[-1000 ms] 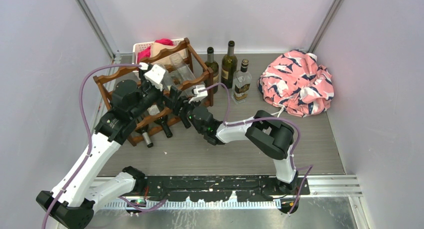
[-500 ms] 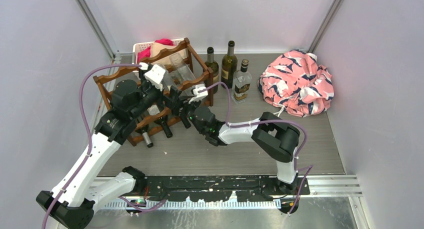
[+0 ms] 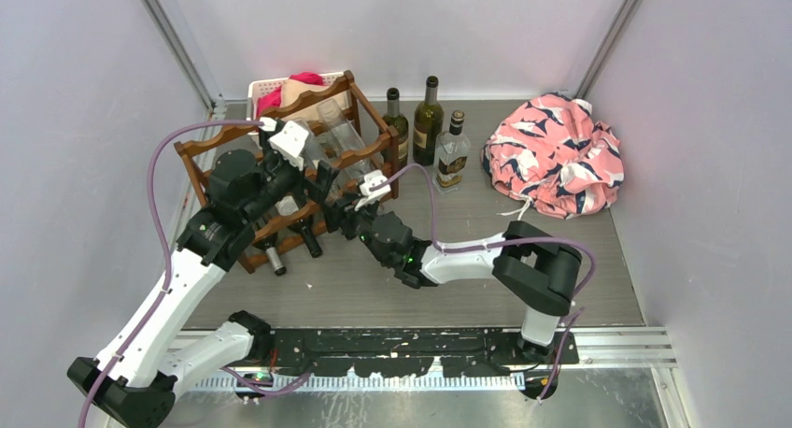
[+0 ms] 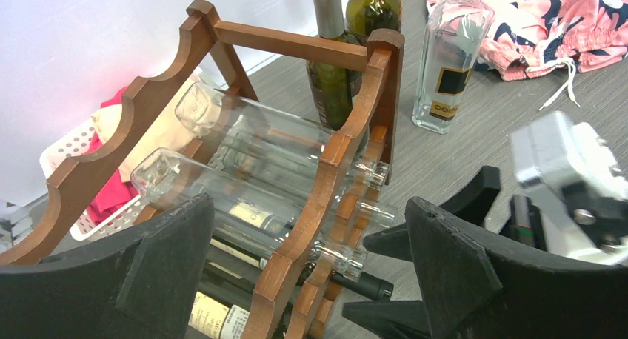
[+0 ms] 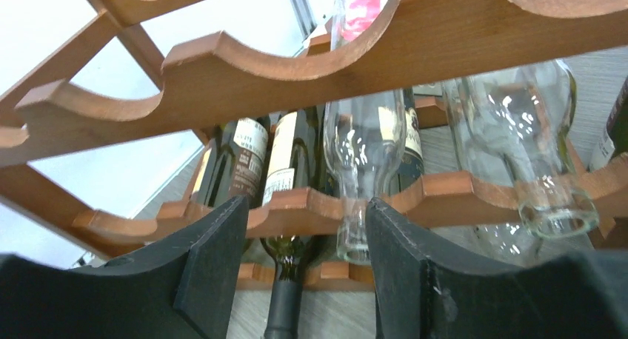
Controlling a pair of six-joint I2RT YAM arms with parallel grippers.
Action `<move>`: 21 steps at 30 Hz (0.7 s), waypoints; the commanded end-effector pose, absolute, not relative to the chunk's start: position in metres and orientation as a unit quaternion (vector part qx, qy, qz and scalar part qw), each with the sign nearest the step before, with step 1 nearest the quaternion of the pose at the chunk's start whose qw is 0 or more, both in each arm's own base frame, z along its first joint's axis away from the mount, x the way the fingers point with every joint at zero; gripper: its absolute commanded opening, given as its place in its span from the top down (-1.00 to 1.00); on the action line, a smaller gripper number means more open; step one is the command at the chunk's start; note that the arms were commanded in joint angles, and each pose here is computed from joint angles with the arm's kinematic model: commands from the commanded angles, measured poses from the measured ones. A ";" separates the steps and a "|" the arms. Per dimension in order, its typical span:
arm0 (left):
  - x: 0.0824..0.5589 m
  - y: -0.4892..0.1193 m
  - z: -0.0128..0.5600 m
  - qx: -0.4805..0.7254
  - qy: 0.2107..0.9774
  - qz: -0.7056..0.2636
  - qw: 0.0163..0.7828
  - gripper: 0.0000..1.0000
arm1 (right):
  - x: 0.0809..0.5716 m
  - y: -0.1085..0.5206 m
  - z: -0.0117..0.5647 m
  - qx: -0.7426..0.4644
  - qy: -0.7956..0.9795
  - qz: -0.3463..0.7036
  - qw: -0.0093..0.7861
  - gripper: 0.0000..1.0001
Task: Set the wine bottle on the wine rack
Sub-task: Place the wine bottle in the wine rack.
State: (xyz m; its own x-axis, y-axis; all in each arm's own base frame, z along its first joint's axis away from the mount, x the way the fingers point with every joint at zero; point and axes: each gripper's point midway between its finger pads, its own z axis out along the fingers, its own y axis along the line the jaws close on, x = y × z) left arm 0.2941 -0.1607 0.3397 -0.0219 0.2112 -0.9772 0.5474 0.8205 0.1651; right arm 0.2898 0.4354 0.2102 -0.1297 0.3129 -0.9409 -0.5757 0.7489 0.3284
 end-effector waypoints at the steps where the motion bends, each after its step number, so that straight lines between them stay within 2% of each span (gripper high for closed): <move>1: 0.295 -0.157 0.365 0.258 0.673 -0.127 0.681 -0.98 | 0.277 0.415 0.243 -0.088 0.642 0.344 0.680 -0.28; 5: 0.294 -0.157 0.366 0.259 0.672 -0.128 0.682 -0.98 | 0.267 0.393 0.236 -0.095 0.657 0.332 0.671 -0.21; 8: 0.294 -0.158 0.366 0.260 0.672 -0.131 0.681 -0.98 | 0.262 0.383 0.229 -0.109 0.672 0.319 0.660 -0.08; 12: 0.294 -0.159 0.365 0.260 0.672 -0.132 0.681 -0.98 | 0.261 0.377 0.214 -0.114 0.688 0.302 0.651 0.50; 15: 0.295 -0.159 0.365 0.260 0.672 -0.132 0.680 -0.98 | 0.264 0.382 0.206 -0.121 0.702 0.288 0.640 0.74; 21: 0.294 -0.158 0.365 0.261 0.672 -0.131 0.681 -0.98 | 0.268 0.396 0.186 -0.137 0.725 0.289 0.610 0.84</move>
State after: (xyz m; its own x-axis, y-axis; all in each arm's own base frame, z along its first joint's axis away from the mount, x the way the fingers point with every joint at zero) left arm 0.2939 -0.1604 0.3404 -0.0184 0.2123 -0.9770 0.5471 0.8201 0.1679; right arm 0.2623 0.3858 0.1794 -0.1944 0.1298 -0.9723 -0.5526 0.8044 0.2179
